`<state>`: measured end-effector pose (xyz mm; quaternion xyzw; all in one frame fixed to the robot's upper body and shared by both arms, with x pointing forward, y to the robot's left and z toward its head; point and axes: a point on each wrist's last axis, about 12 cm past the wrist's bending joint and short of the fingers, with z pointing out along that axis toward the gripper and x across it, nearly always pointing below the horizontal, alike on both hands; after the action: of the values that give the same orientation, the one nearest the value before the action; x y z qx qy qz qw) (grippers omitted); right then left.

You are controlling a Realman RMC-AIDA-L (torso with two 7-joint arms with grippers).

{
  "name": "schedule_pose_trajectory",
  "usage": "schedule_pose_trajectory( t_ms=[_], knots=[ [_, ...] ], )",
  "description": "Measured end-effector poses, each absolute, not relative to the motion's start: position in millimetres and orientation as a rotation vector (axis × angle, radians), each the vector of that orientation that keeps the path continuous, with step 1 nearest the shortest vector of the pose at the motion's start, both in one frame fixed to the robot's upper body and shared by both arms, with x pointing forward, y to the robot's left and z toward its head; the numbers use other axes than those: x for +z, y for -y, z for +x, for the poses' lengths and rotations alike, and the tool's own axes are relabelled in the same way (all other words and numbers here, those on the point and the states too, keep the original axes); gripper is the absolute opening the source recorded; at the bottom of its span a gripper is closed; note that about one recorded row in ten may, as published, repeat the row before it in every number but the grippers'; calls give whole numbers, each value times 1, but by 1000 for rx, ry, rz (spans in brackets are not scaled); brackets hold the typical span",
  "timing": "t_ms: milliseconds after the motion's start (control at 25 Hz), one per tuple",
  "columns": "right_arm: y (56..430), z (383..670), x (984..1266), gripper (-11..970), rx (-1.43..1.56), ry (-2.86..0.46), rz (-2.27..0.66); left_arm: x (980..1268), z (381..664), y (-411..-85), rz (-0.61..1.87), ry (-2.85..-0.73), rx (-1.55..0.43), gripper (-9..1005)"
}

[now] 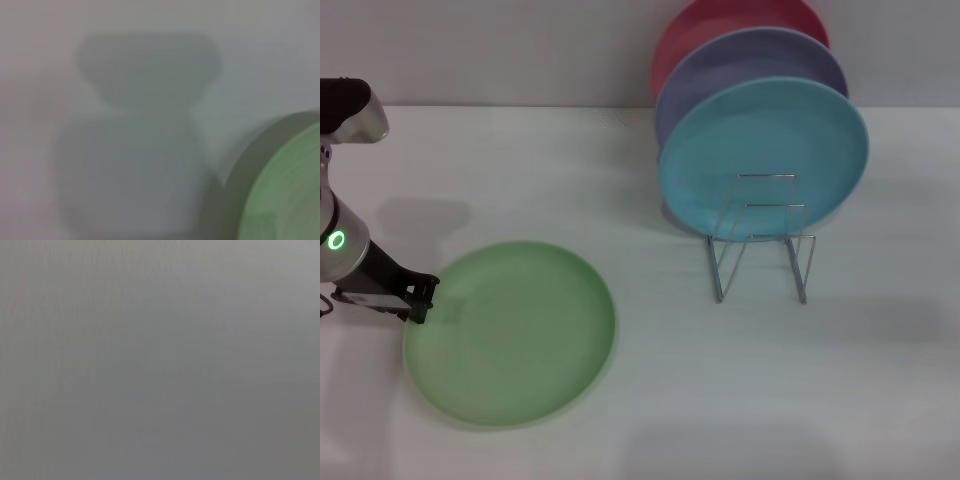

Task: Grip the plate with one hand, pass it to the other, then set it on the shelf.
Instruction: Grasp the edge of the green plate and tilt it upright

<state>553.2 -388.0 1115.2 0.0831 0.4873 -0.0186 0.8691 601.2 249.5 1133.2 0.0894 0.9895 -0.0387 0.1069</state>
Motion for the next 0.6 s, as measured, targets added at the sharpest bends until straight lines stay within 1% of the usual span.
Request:
schedule_pose_trajectory(
  t_ms=[240,600],
  knots=[
    [388,552,1114,726,-39,-1022,177,1134,601,-251,267,-2905,-122,51],
    [388,551,1113,726,-36,-1025,180,1137,599,-261,261,-2874,-246,40]
  ],
)
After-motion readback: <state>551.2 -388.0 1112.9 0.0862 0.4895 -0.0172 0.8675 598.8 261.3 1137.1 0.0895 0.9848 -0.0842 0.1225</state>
